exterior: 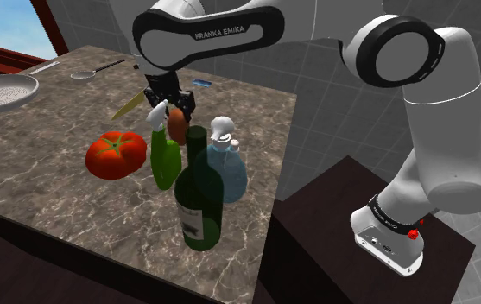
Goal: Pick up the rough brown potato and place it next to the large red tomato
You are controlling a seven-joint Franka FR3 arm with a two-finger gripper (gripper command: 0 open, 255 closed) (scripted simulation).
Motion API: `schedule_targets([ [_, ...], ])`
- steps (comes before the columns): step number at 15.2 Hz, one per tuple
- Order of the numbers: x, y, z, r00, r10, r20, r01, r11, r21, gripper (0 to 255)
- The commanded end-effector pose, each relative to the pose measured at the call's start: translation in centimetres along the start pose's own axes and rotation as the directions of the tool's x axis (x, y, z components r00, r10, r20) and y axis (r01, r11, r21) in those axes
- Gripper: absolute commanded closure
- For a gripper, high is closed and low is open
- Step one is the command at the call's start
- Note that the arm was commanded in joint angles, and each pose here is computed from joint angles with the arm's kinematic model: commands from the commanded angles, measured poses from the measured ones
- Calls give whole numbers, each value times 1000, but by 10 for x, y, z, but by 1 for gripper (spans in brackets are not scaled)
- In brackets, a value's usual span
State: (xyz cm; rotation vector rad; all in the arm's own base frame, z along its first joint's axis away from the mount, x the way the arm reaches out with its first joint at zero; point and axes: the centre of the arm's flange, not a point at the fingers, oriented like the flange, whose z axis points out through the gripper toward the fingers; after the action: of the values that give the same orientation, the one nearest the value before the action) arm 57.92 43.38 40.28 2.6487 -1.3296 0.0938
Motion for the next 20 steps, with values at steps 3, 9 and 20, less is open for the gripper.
schedule_targets([
  [3,-2,-3,20,1000,0,0,0,1000,1,255],
  [9,-7,-7,51,1000,0,0,0,1000,1,255],
  [20,-8,-6,52,1000,0,0,0,1000,1,0],
])
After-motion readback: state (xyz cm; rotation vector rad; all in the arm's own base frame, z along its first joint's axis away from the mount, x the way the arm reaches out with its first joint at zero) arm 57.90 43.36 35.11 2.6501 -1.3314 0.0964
